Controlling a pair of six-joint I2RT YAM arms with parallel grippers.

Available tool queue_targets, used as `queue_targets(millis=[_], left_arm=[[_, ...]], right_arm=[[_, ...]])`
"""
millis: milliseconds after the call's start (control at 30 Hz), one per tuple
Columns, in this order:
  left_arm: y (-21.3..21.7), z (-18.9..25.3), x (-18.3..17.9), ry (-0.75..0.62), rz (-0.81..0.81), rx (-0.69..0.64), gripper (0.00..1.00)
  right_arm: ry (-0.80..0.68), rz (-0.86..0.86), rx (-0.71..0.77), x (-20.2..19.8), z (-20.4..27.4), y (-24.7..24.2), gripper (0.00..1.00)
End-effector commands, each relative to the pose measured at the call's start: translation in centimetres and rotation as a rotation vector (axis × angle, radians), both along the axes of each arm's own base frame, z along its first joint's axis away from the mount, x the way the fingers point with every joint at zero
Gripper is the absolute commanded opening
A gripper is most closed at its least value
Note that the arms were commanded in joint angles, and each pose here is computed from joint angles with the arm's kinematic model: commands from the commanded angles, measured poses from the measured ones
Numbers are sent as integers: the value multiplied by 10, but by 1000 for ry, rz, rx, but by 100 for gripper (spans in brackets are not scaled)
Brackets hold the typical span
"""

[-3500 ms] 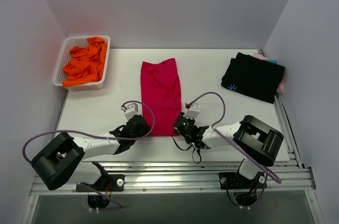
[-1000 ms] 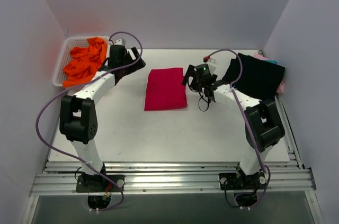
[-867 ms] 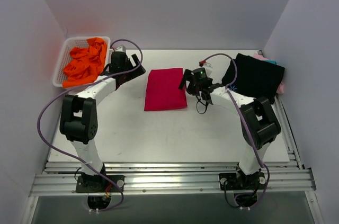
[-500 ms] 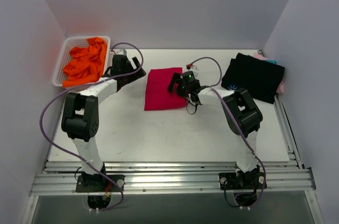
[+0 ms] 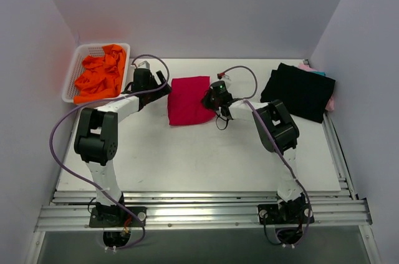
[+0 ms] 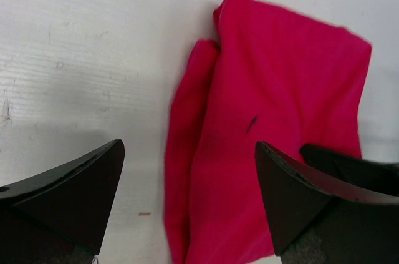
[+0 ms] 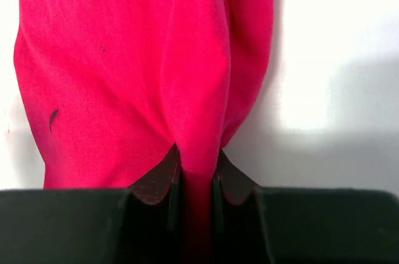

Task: Fold and stack the t-shirts
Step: Put the neatly folded tshirt into the corner of the board with the right arm

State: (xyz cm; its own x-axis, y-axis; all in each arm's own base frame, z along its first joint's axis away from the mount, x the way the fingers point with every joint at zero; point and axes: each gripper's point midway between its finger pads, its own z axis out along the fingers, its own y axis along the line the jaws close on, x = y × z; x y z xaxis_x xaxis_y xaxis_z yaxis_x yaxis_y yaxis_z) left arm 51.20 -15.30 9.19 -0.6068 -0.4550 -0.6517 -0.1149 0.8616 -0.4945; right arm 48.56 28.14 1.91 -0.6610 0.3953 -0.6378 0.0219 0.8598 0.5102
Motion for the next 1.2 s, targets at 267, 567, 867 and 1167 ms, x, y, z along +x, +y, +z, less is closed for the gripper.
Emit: queue_targets(millis=[267, 567, 867, 1167], left_arm=[[1, -10, -20, -60, 8, -73, 95], [-10, -44, -20, -38, -30, -121, 95], [-16, -63, -17, -22, -56, -140, 95], [-18, -70, -18, -14, -72, -158, 95]], right_arm=[[51, -143, -258, 71, 47, -91, 0], [32, -297, -462, 113, 119, -193, 0], [53, -459, -555, 102, 155, -297, 0], [91, -626, -585, 63, 174, -373, 0]])
